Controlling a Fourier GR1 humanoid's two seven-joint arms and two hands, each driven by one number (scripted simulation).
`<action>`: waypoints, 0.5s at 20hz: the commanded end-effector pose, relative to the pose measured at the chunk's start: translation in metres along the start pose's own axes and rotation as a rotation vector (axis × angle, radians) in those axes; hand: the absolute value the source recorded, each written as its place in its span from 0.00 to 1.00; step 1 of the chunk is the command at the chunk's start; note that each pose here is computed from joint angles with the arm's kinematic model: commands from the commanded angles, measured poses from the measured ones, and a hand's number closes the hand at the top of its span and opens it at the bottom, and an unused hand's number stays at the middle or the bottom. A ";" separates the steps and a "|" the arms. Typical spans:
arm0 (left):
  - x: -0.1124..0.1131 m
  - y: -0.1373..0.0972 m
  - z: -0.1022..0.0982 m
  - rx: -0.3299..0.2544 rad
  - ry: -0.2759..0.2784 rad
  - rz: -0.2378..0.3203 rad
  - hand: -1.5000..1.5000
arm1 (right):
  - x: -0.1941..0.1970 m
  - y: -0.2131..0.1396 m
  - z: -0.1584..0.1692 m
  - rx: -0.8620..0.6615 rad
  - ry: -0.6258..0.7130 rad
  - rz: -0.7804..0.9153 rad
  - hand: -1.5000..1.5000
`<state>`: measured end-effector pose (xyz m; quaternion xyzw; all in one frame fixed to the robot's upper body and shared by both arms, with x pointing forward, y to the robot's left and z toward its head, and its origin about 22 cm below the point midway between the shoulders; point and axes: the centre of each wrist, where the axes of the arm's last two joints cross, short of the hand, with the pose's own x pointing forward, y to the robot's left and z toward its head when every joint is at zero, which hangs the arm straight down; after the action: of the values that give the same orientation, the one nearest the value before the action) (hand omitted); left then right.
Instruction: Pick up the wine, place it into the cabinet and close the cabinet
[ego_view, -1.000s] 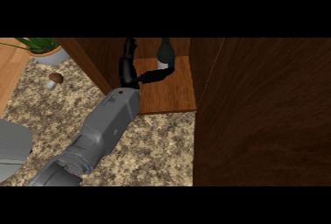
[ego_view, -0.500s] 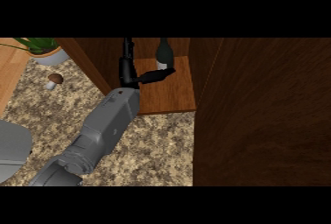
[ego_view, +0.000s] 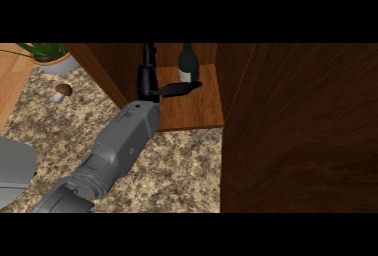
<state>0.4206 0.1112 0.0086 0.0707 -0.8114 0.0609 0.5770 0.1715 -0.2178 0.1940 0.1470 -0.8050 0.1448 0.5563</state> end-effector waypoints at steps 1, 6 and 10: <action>-0.027 0.019 0.024 0.010 0.034 0.006 0.00 | 0.005 0.004 0.008 0.014 -0.018 -0.005 0.00; -0.019 0.014 0.017 0.021 0.053 0.043 0.00 | 0.018 -0.003 0.012 0.011 -0.024 0.005 0.00; -0.022 0.017 0.021 0.016 0.053 0.130 0.00 | 0.023 0.006 0.017 -0.008 -0.011 -0.016 0.00</action>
<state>0.4189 0.1113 0.0066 0.0300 -0.8152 0.0735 0.5737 0.1730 -0.2178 0.1976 0.1437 -0.8024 0.1440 0.5610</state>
